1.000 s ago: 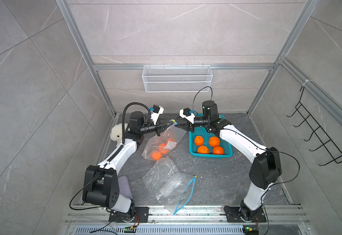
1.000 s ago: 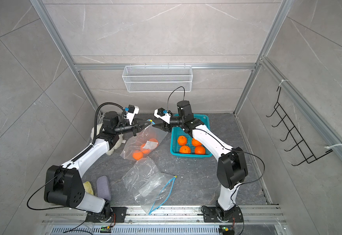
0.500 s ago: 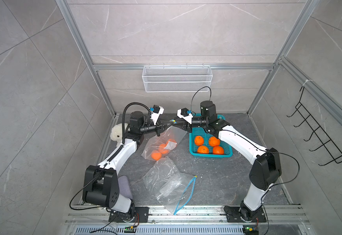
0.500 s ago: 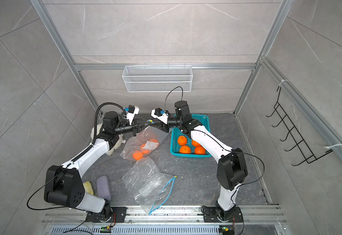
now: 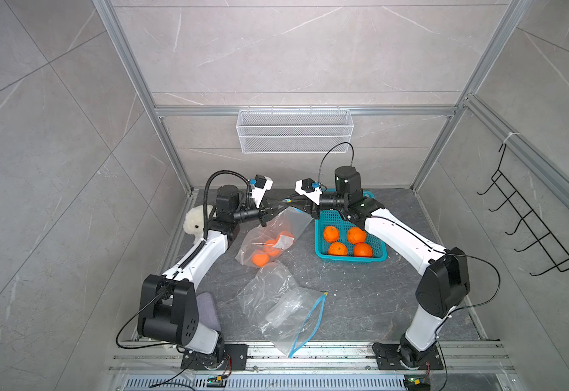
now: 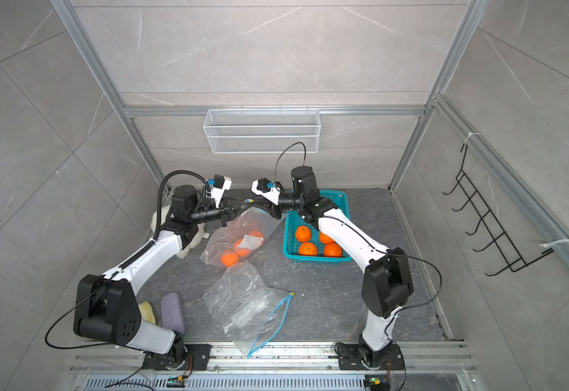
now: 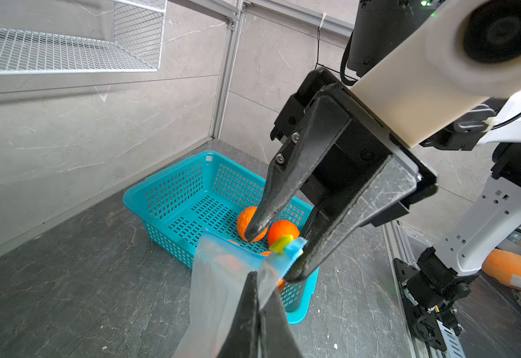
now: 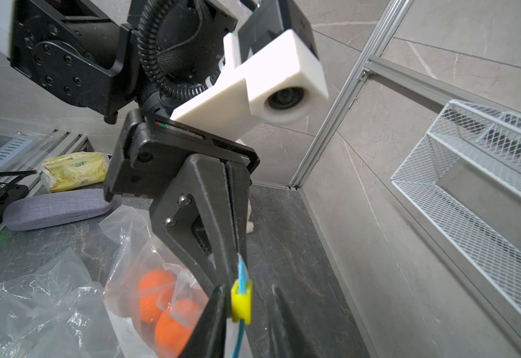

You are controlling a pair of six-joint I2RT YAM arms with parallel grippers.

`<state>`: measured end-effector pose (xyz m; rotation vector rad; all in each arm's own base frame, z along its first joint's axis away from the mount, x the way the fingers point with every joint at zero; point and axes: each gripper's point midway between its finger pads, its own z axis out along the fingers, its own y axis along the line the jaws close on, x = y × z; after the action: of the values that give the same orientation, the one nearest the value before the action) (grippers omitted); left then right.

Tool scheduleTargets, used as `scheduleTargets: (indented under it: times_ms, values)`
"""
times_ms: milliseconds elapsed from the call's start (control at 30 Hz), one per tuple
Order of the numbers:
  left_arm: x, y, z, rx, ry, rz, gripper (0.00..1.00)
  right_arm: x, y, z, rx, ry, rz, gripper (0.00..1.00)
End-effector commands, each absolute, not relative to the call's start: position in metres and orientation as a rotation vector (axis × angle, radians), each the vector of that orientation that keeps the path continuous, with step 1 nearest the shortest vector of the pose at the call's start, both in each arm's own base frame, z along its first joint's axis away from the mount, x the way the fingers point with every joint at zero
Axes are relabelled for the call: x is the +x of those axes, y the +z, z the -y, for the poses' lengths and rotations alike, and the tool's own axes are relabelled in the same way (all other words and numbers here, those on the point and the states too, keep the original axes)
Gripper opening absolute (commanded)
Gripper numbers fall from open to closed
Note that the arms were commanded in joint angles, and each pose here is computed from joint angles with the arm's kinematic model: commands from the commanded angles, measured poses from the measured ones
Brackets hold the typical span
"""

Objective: Open the zip-top bag and take out the orange
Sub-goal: Unzip the zipper on the zipper food storage bag.

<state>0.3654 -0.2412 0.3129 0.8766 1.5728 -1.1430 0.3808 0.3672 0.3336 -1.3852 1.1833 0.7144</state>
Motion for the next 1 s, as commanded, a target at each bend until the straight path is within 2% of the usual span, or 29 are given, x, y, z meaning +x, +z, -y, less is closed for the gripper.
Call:
scheduleTargets:
  times_ms: [0,200,233,300,333,433,600,700,800,967]
  values:
    - [0.363,0.338,0.244,0.918,-1.141,-1.484,0.00,0.370,0.361,-0.365,-1.386,0.703,-1.115,0.21]
    - [0.360,0.340,0.243,0.931,-1.139,-1.480,0.00,0.368,0.355,-0.366,-1.430,0.706,-1.137,0.05]
    - [0.358,0.340,0.244,0.943,-1.143,-1.480,0.05,0.369,0.354,-0.365,-1.432,0.703,-1.145,0.03]
    - [0.356,0.341,0.244,0.960,-1.151,-1.486,0.31,0.367,0.352,-0.366,-1.443,0.715,-1.152,0.01]
    - [0.356,0.342,0.245,0.970,-1.150,-1.484,0.38,0.366,0.352,-0.366,-1.448,0.724,-1.151,0.01]
    - [0.357,0.341,0.246,0.978,-1.157,-1.494,0.41,0.362,0.353,-0.365,-1.460,0.738,-1.149,0.00]
    - [0.359,0.335,0.247,0.993,-1.147,-1.501,0.30,0.361,0.349,-0.365,-1.471,0.745,-1.155,0.00]
    - [0.360,0.336,0.249,1.007,-1.160,-1.501,0.13,0.361,0.345,-0.366,-1.483,0.760,-1.163,0.00]
    - [0.363,0.336,0.249,1.009,-1.142,-1.506,0.01,0.360,0.343,-0.366,-1.489,0.765,-1.171,0.00]
    - [0.367,0.347,0.245,0.955,-1.124,-1.505,0.00,0.366,0.330,-0.365,-1.494,0.729,-1.209,0.00]
